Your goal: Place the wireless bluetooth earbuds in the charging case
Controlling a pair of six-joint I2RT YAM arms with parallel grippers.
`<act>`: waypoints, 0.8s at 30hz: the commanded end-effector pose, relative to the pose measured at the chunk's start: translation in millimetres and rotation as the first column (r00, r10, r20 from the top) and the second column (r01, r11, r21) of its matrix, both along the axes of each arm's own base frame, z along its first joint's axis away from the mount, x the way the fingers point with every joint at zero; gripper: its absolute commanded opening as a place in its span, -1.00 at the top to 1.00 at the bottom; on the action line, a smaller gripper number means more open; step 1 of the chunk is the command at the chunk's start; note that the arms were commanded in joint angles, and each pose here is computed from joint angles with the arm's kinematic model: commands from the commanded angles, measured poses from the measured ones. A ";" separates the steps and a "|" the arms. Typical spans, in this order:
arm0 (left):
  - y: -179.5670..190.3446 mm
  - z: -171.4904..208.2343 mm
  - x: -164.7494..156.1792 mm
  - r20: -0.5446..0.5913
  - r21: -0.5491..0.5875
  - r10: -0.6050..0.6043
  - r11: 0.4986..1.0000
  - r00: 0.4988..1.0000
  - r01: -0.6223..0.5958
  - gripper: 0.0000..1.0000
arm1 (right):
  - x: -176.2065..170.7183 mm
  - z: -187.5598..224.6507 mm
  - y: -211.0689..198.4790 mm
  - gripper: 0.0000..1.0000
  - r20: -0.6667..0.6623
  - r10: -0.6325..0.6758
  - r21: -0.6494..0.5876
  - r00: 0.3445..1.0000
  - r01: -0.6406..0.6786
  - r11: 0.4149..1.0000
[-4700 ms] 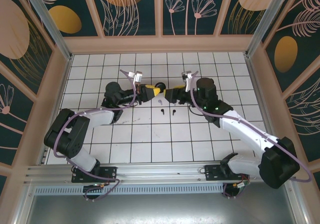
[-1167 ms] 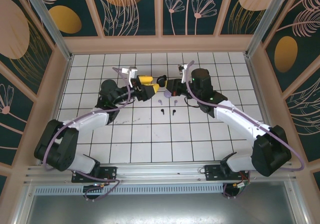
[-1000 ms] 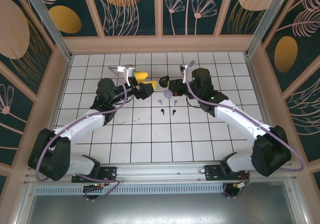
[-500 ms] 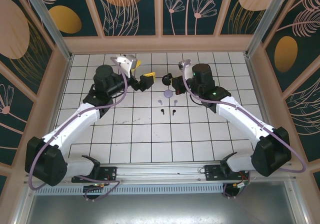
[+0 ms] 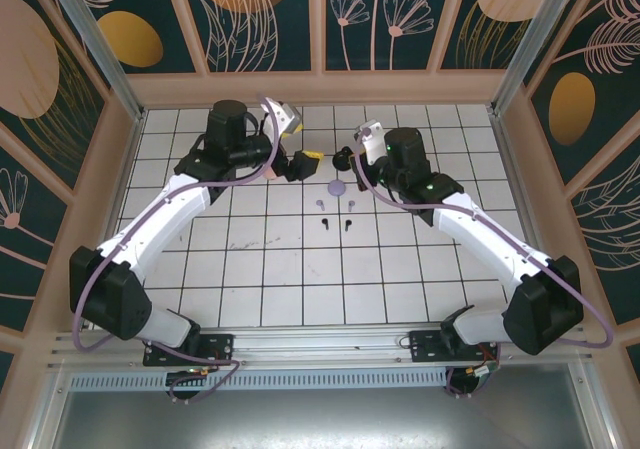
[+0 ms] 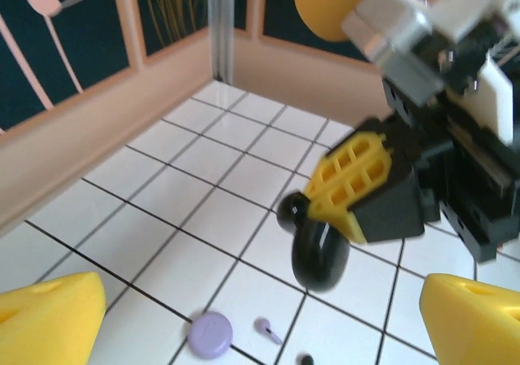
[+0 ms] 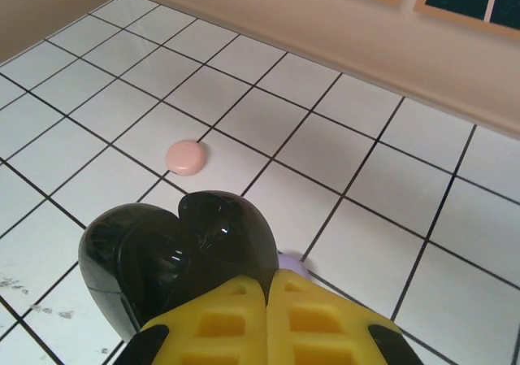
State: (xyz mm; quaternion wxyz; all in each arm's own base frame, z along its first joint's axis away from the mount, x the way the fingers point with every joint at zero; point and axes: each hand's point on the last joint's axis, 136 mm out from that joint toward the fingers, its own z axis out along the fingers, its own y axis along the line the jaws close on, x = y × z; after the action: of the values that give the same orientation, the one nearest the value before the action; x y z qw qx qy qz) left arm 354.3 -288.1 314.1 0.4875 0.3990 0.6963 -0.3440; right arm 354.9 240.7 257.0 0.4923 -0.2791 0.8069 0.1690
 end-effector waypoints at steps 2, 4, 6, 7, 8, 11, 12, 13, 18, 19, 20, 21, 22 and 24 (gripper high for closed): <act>-3.5 -11.8 -15.0 -0.025 0.064 -0.097 0.993 0.995 0.098 -0.97 | -4.0 36.5 5.1 1.00 0.096 0.032 -0.019 0.995 -0.031 0.999; -3.7 -17.4 -18.5 -0.040 0.081 -0.117 0.989 0.992 0.120 -0.97 | -8.3 38.9 13.2 1.00 0.101 0.057 -0.027 0.993 -0.054 0.998; -3.6 -23.7 -21.3 -0.066 0.098 -0.131 0.986 0.989 0.137 -0.96 | -13.4 37.8 22.5 1.00 0.100 0.083 -0.049 0.992 -0.078 0.996; -3.7 -26.1 -23.4 -0.078 0.104 -0.141 0.983 0.987 0.149 -0.95 | -15.7 36.6 26.6 1.00 0.100 0.093 -0.064 0.991 -0.087 0.994; -4.1 -29.6 -26.6 -0.096 0.111 -0.156 0.980 0.983 0.167 -0.94 | -18.1 33.5 30.5 1.00 0.098 0.098 -0.087 0.990 -0.090 0.992; -2.8 -40.0 -33.9 -0.146 0.138 -0.184 0.969 0.972 0.204 -0.84 | -24.3 25.5 39.0 1.00 0.101 0.113 -0.146 0.988 -0.098 0.984; -2.3 -42.6 -35.9 -0.157 0.143 -0.190 0.967 0.969 0.212 -0.81 | -25.6 23.0 40.2 1.00 0.100 0.114 -0.157 0.989 -0.097 0.983; -1.5 -45.2 -38.3 -0.168 0.149 -0.195 0.964 0.966 0.220 -0.77 | -27.1 20.0 41.3 1.00 0.096 0.116 -0.168 0.989 -0.099 0.981; -1.5 -48.1 -49.3 -0.189 0.132 -0.231 0.957 0.955 0.258 -0.61 | -36.4 15.6 46.7 1.00 0.089 0.136 -0.178 0.987 -0.119 0.977; -2.0 -47.8 -51.5 -0.194 0.126 -0.241 0.955 0.951 0.267 -0.56 | -38.7 16.3 47.7 1.00 0.090 0.141 -0.175 0.986 -0.123 0.977; -2.7 -47.1 -53.6 -0.199 0.118 -0.252 0.953 0.947 0.278 -0.53 | -40.4 17.2 48.4 1.00 0.090 0.143 -0.174 0.986 -0.126 0.977; -3.4 -47.4 -55.2 -0.207 0.111 -0.261 0.951 0.943 0.288 -0.49 | -42.2 18.1 49.4 1.00 0.091 0.148 -0.173 0.985 -0.130 0.976; -4.5 -47.5 -56.6 -0.217 0.102 -0.272 0.949 0.938 0.299 -0.46 | -43.9 18.8 50.7 1.00 0.092 0.153 -0.172 0.984 -0.135 0.976; -6.3 -47.9 -59.2 -0.233 0.087 -0.291 0.944 0.928 0.318 -0.43 | -47.2 20.3 54.1 1.00 0.092 0.163 -0.170 0.982 -0.146 0.975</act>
State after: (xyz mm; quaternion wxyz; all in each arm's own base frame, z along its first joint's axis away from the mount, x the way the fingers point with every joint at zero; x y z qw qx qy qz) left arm 306.7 -290.2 263.6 0.3427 0.4787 0.7105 -0.3855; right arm 312.8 294.3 269.8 0.4896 -0.3812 0.7728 0.1329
